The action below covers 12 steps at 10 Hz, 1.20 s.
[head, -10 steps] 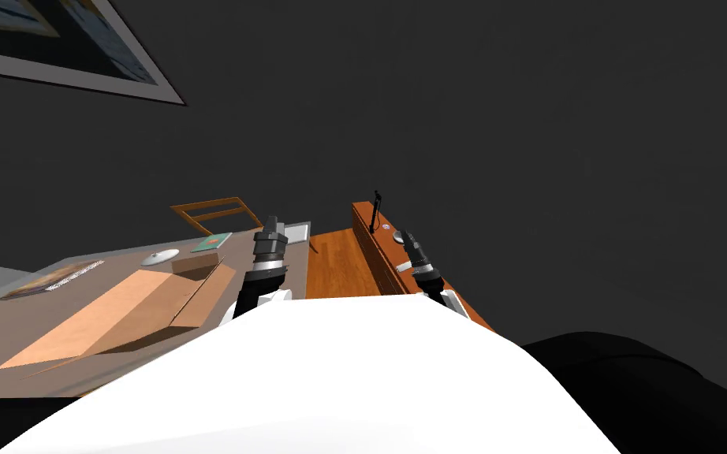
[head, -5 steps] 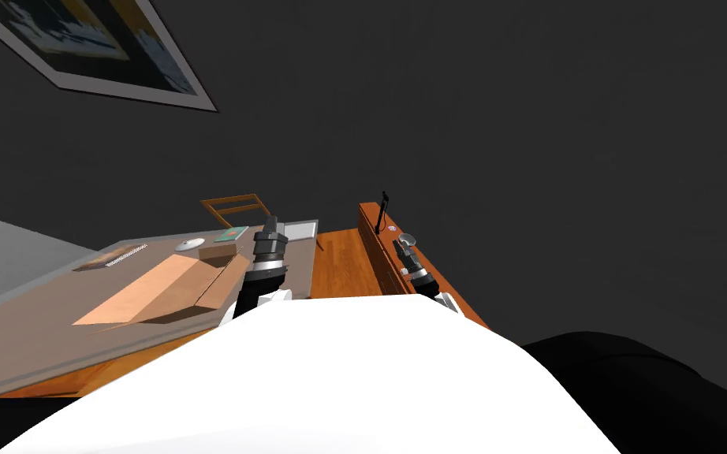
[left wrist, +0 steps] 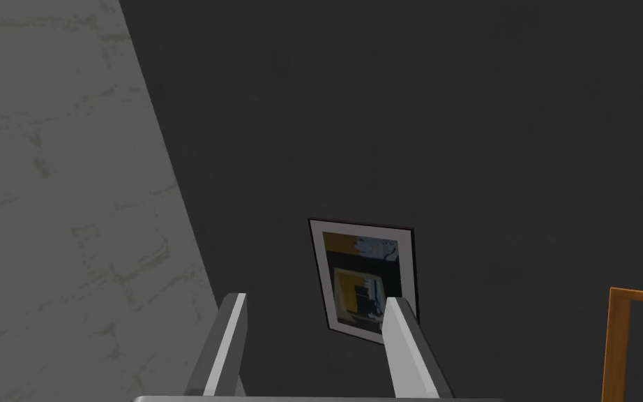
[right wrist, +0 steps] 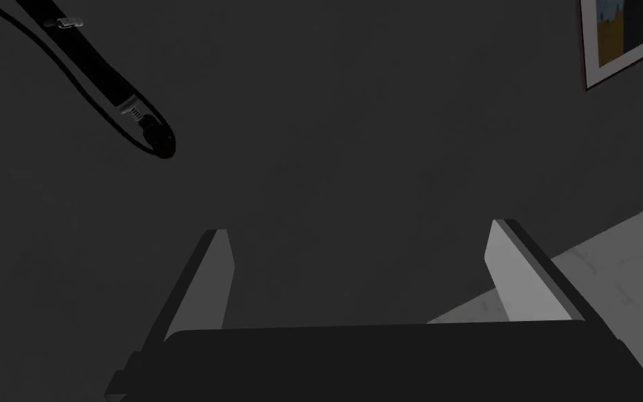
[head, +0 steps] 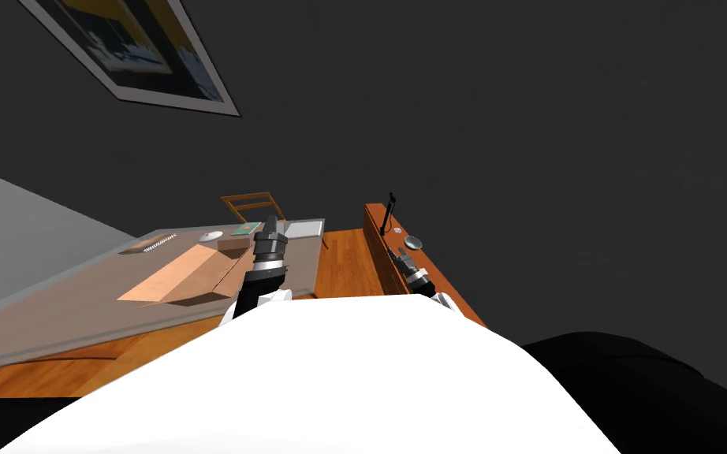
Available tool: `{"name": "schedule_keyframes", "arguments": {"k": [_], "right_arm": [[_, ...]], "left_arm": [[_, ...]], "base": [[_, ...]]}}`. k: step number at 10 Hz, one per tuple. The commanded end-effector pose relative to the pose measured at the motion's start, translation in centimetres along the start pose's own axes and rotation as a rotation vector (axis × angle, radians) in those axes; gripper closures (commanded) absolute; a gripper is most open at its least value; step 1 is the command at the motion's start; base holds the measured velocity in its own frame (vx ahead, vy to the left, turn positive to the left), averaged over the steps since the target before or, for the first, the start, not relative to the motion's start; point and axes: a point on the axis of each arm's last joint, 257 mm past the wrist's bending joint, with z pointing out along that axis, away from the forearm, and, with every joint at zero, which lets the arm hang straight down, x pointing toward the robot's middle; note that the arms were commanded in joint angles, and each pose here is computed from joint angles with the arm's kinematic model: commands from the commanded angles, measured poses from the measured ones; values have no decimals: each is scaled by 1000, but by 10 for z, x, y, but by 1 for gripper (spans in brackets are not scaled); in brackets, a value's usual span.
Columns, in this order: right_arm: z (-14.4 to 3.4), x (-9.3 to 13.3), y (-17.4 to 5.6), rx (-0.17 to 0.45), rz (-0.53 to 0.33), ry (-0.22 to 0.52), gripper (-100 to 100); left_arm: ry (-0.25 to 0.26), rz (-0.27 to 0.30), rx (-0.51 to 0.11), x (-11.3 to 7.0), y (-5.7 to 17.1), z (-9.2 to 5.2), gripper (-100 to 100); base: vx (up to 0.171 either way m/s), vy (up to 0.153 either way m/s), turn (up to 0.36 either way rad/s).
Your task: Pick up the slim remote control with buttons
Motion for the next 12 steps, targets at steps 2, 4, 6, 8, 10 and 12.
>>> {"name": "schedule_keyframes", "arguments": {"k": [2, 4, 6, 8, 10, 12], "right_arm": [[-10, 32, -10, 3, -76, 95, -100], [-20, 60, -21, 5, -136, 178, -100], [-32, 87, -32, 2, -198, 263, -100], [-47, 113, -44, -4, -260, 349, -100], [-64, 138, -57, -13, -322, 437, -100], [-84, 162, -71, -26, -384, 526, -100]], "left_arm": [[0, 0, 0, 0, 0, 0, 0], [0, 0, 0, 0, 0, 0, 0], [0, 0, 0, 0, 0, 0, 0], [0, 0, 0, 0, 0, 0, 0], [0, 0, 0, 0, 0, 0, 0], [0, 0, 0, 0, 0, 0, 0]], "base": [[9, -3, 140], [12, -5, 132], [14, -8, 149], [18, -8, 130], [22, -11, 136], [23, -18, 117]]}}
